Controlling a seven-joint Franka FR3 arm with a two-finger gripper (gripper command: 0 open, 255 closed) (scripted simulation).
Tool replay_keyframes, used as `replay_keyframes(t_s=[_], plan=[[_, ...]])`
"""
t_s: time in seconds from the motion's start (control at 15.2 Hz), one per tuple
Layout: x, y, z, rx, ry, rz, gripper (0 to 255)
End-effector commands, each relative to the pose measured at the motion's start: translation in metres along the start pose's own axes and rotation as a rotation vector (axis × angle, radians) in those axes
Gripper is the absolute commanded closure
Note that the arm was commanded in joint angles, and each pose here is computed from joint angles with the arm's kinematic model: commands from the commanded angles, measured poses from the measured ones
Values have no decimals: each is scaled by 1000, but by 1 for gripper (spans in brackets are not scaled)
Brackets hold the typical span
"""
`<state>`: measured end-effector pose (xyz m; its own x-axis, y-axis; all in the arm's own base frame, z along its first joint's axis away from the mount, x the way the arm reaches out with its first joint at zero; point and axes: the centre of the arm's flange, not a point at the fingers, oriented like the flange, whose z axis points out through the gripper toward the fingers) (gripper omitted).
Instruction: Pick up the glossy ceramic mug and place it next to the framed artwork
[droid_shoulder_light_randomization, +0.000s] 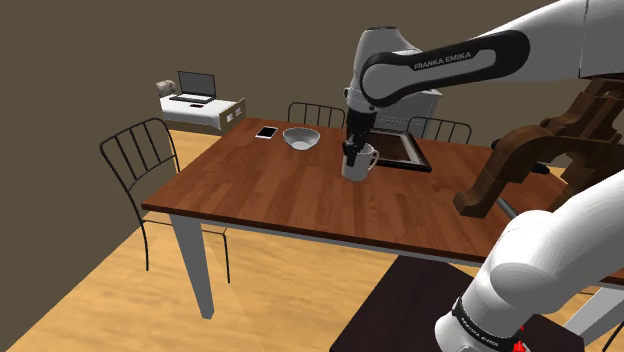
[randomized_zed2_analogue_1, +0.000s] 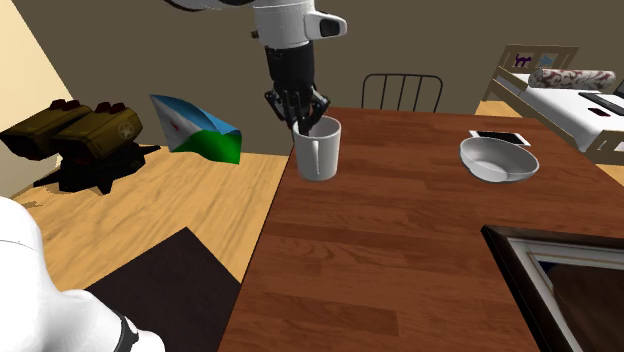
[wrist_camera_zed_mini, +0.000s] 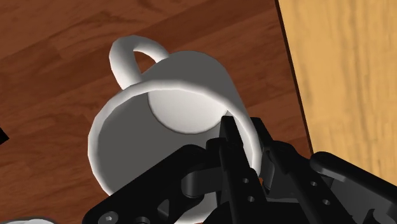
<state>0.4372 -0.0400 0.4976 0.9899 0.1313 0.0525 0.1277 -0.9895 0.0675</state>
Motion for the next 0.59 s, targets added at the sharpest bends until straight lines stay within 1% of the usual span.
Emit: replay_keyframes(t_s=[0.0, 0.2, 0.53], plan=[[0, 0, -11, 0, 0, 0, 255], [1, 1, -25, 0, 0, 0, 255], [17, 65, -20, 0, 0, 0, 255]])
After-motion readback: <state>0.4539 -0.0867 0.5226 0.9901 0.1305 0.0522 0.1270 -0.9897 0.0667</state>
